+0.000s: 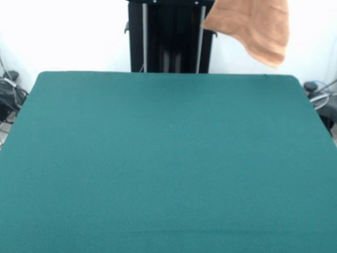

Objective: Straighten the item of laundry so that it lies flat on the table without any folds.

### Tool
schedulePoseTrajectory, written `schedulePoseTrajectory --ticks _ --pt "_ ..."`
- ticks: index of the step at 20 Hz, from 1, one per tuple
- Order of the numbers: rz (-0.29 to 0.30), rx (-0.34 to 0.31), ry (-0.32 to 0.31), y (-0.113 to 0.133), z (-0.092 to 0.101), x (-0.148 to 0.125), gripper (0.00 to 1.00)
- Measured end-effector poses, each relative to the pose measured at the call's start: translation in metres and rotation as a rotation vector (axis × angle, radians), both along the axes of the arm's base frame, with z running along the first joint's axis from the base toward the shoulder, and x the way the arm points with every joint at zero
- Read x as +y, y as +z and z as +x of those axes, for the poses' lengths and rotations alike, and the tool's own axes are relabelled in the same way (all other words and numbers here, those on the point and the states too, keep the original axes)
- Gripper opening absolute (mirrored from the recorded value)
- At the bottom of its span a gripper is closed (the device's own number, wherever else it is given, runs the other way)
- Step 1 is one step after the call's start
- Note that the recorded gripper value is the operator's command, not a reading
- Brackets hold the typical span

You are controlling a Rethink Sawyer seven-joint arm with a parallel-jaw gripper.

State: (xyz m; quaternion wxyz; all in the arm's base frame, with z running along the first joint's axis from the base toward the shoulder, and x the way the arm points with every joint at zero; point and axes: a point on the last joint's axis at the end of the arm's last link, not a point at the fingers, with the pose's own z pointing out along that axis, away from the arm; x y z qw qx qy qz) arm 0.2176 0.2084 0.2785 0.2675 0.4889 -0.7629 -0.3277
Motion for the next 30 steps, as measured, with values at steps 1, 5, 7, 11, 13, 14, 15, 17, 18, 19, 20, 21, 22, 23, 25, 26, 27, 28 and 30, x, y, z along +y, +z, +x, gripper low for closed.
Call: schedulePoseTrajectory --ticks 1,5,7,11,13,14,15,17,18,19,20,21,22,23,25,26,27,28,30 --pt "-0.001 -0.006 0.005 0.001 0.000 0.000 0.00" --pt "-0.002 -0.027 0.023 0.004 -0.002 0.003 0.00" --pt "-0.002 -0.026 0.021 0.004 -0.001 0.002 0.00" --pt "-0.004 -0.005 -0.004 0.000 0.003 -0.005 0.00" --pt "-0.006 0.005 -0.013 -0.002 0.004 -0.008 0.00" --pt "-0.009 0.009 -0.024 -0.004 0.006 -0.011 0.00" --pt "-0.013 0.011 -0.034 -0.008 0.007 -0.014 0.00" --pt "-0.018 0.008 -0.048 -0.012 0.009 -0.017 0.00" --pt "-0.025 0.000 -0.063 -0.018 0.011 -0.021 0.00" --pt "-0.032 -0.006 -0.072 -0.022 0.011 -0.024 0.00" --pt "-0.041 -0.014 -0.083 -0.029 0.010 -0.027 0.00" --pt "-0.047 -0.019 -0.089 -0.033 0.008 -0.029 0.00" --pt "-0.051 -0.023 -0.093 -0.036 0.007 -0.030 0.00" --pt "-0.055 -0.026 -0.098 -0.039 0.006 -0.031 0.00" --pt "-0.070 -0.035 -0.110 -0.050 0.001 -0.033 0.00" --pt "-0.082 -0.039 -0.119 -0.057 -0.004 -0.034 0.00" --pt "-0.086 -0.039 -0.122 -0.060 -0.006 -0.035 0.00" --pt "-0.090 -0.038 -0.126 -0.062 -0.008 -0.035 0.00" --pt "-0.103 -0.028 -0.139 -0.069 -0.015 -0.037 0.00"
